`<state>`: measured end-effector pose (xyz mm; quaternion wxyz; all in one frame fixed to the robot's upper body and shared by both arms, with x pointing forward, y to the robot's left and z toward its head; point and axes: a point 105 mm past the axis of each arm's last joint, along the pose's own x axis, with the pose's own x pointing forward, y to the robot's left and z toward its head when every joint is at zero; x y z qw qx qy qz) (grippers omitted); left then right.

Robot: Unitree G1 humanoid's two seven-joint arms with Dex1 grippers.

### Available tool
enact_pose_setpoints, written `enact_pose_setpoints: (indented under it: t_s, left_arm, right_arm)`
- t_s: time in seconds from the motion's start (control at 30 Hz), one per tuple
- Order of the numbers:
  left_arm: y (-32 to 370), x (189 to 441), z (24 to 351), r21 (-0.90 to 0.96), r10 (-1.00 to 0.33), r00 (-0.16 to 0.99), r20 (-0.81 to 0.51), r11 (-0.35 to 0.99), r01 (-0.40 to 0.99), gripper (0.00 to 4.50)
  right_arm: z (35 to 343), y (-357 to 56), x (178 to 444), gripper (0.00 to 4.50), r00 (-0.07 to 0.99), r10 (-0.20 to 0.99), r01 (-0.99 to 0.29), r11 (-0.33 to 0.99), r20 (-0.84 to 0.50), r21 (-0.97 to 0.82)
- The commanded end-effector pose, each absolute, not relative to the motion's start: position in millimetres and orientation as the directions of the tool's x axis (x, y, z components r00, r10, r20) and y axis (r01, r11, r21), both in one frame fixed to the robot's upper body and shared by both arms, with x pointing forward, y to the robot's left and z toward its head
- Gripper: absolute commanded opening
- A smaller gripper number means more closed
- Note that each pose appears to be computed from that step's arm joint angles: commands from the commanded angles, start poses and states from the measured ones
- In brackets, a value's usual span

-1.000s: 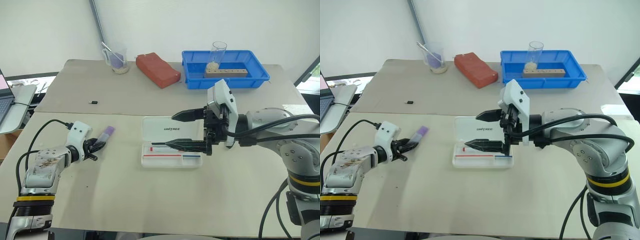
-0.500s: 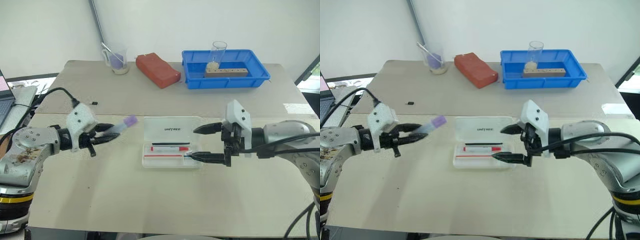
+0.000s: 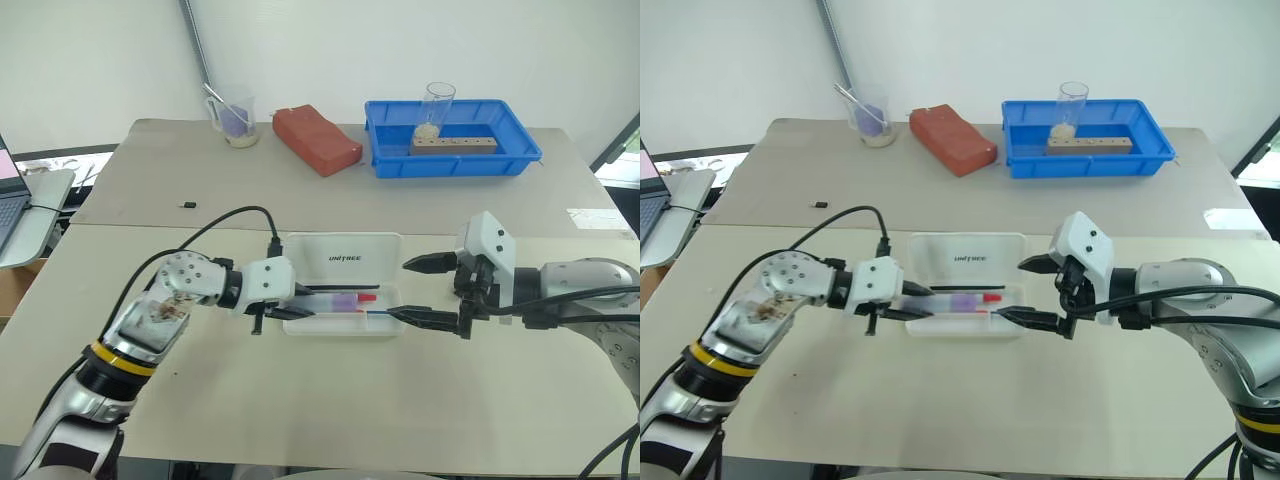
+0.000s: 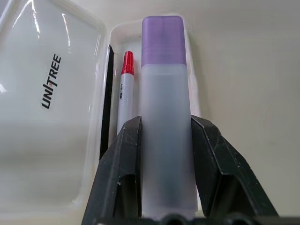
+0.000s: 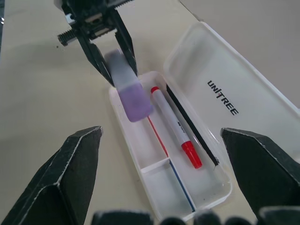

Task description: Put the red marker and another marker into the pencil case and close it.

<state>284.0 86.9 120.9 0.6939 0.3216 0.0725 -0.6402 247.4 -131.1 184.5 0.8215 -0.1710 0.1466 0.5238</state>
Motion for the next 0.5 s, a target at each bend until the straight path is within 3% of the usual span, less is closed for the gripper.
enact_pose_setpoints:
  t_s: [0.03,0.5]
  left_arm:
    - [76,290,121,0.402,-0.848,0.168,-0.503,-0.057,0.914,0.94]
    - [76,280,104,0.359,-0.829,0.139,-0.542,-0.078,0.93,0.94]
  right_arm:
    - [198,-130,244,4.5,0.442,0.809,-0.897,0.405,-0.388,-0.178]
    - [199,-128,242,4.5,0.468,0.8,-0.883,0.436,-0.375,-0.172]
